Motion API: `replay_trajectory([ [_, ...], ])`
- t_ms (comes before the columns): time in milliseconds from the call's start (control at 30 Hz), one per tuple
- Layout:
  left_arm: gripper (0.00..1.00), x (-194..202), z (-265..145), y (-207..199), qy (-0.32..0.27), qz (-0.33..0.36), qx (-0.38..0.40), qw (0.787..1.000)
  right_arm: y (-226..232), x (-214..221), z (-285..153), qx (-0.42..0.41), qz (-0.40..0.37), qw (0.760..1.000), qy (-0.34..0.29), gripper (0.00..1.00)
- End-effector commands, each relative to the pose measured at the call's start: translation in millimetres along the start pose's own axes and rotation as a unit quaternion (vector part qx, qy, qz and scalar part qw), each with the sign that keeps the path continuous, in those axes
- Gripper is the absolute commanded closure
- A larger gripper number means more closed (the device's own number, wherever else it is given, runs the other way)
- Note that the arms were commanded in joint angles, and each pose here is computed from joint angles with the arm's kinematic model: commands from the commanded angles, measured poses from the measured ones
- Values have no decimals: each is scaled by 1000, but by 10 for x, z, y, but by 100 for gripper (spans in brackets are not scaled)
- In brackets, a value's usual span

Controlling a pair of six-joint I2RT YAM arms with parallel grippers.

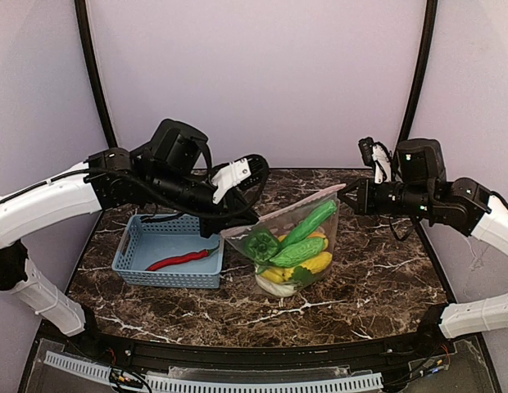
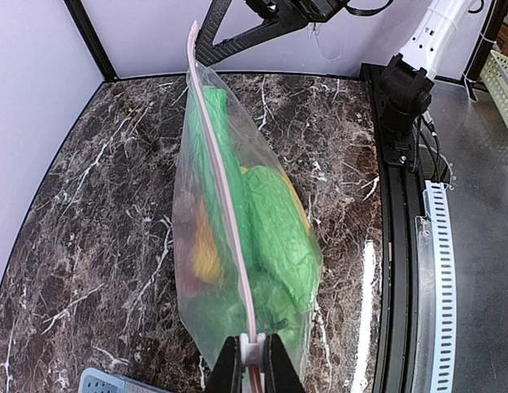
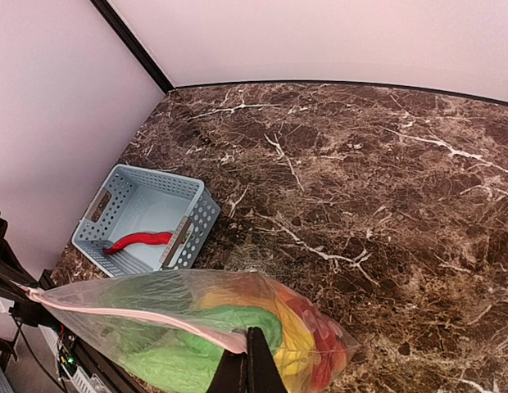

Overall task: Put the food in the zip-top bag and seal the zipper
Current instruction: Zip the zipper of the food storage bag.

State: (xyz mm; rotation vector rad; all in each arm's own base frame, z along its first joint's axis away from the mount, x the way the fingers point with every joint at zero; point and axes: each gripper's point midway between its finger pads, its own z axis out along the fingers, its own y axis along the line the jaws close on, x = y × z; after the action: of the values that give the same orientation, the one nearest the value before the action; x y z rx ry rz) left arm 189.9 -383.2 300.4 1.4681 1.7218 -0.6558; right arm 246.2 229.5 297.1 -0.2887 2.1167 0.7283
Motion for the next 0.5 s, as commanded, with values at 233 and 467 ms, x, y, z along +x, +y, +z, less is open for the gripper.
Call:
replay_trajectory([
  [233,99,201,-176,-10,21,-15,-4,1000,-226,-157,-93,27,18,999,-37,100],
  [467,99,243,-220,33,21,-21,-10,1000,-295,-156,-91,33,23,999,-36,100],
])
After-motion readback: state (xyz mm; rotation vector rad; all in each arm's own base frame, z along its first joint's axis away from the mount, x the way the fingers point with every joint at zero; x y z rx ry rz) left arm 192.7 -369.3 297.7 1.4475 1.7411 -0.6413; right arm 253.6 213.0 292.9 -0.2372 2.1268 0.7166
